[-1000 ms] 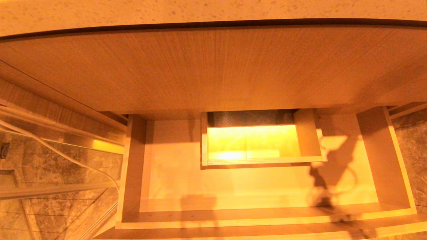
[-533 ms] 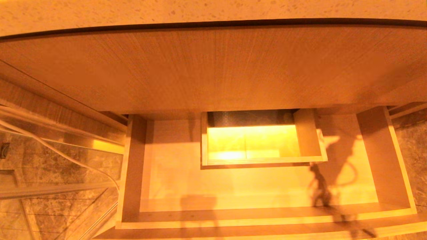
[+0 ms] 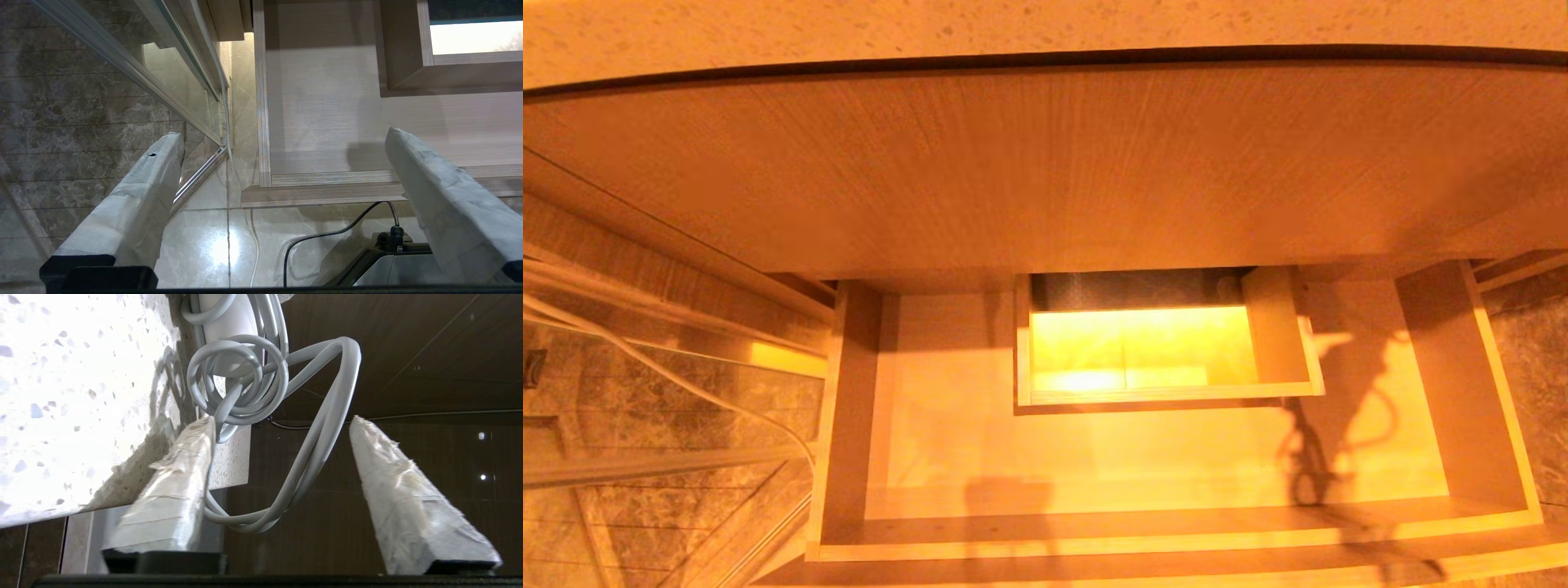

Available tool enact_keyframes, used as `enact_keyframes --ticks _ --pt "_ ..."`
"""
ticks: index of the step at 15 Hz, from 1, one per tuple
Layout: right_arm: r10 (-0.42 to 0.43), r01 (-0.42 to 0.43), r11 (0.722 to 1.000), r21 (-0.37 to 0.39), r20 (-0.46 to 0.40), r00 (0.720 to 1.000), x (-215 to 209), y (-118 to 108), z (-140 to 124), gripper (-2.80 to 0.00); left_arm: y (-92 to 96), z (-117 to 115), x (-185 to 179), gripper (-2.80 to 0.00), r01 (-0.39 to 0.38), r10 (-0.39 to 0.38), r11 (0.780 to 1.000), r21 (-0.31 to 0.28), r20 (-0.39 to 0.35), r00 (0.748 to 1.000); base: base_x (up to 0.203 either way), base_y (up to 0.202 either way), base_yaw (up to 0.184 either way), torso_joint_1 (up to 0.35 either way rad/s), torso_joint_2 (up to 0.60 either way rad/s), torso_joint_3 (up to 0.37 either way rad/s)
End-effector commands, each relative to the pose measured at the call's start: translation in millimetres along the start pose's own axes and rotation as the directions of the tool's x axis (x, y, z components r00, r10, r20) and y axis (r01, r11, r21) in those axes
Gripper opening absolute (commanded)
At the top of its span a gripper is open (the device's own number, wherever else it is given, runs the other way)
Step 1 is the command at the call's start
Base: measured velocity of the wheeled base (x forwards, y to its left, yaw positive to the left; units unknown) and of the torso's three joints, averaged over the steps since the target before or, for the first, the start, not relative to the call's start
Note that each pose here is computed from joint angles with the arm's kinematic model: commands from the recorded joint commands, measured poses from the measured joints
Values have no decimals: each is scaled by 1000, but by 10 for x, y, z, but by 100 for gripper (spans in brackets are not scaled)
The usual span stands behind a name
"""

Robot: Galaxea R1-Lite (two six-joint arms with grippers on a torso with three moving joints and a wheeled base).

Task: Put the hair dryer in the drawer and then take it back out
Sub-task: Pick up the hairdryer

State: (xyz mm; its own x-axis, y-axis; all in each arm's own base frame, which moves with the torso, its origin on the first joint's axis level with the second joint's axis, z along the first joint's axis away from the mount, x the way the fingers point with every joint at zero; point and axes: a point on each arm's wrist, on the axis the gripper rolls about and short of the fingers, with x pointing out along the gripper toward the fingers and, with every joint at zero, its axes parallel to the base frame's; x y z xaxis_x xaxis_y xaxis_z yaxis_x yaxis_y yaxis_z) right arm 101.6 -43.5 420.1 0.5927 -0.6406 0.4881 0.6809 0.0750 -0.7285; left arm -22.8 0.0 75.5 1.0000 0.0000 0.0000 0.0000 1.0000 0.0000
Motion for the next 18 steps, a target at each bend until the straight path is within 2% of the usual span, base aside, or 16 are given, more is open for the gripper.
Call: enact_keyframes --ticks 1,5,11,18 --pt "-1 1 1000 -6 -2 1000 -4 2 -4 -280 0 0 0 0 0 0 1000 0 0 1000 0 0 0 0 0 0" --pt "-4 4 1000 -7 -2 1000 -29 -12 -11 -280 0 0 0 0 0 0 1000 0 0 1000 0 0 0 0 0 0" --pt "-48 48 999 13 16 999 -185 -193 -27 -280 0 0 0 0 0 0 1000 0 0 1000 0 0 0 0 0 0" --pt "-141 138 989 58 49 989 -719 -656 -134 -280 0 0 0 0 0 0 1000 0 0 1000 0 0 0 0 0 0"
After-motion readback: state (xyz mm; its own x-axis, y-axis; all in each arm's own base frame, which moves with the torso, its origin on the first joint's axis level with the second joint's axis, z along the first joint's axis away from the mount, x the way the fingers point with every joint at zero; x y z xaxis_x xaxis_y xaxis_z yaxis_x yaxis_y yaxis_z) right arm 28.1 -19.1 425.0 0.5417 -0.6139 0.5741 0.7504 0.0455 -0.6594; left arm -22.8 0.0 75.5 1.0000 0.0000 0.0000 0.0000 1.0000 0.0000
